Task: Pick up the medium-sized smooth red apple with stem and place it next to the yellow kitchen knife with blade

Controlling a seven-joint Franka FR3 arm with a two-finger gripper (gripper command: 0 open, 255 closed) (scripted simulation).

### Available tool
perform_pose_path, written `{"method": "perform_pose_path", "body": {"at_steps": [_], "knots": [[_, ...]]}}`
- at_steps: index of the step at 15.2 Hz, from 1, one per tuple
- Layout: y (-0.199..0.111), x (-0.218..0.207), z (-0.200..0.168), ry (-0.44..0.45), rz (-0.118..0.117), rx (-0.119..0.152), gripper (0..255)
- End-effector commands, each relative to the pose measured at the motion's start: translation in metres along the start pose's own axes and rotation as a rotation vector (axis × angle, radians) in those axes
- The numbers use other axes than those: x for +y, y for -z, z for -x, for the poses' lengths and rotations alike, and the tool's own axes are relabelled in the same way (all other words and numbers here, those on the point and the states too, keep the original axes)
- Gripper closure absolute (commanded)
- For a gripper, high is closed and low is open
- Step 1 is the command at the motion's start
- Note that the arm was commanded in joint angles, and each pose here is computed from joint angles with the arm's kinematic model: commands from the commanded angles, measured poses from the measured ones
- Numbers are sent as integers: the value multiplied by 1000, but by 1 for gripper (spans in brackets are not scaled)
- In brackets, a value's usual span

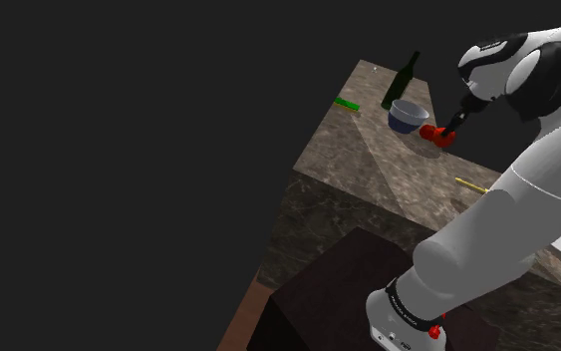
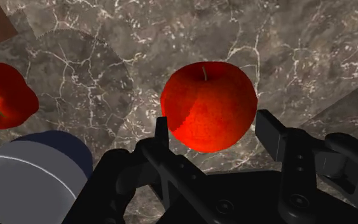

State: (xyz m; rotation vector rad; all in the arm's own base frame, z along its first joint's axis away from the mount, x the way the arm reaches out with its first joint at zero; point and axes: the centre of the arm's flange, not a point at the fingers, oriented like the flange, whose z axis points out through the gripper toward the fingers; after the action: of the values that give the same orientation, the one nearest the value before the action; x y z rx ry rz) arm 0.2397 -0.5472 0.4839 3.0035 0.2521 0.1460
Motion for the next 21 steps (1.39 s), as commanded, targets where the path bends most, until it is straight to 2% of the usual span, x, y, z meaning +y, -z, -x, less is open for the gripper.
{"method": "perform_pose_path", "body": {"at_steps": [1,15,21], "knots": [[1,21,17,3,0,1,255],[-2,148,159,3,0,1,255],[-34,144,161,3,0,1,255]]}}
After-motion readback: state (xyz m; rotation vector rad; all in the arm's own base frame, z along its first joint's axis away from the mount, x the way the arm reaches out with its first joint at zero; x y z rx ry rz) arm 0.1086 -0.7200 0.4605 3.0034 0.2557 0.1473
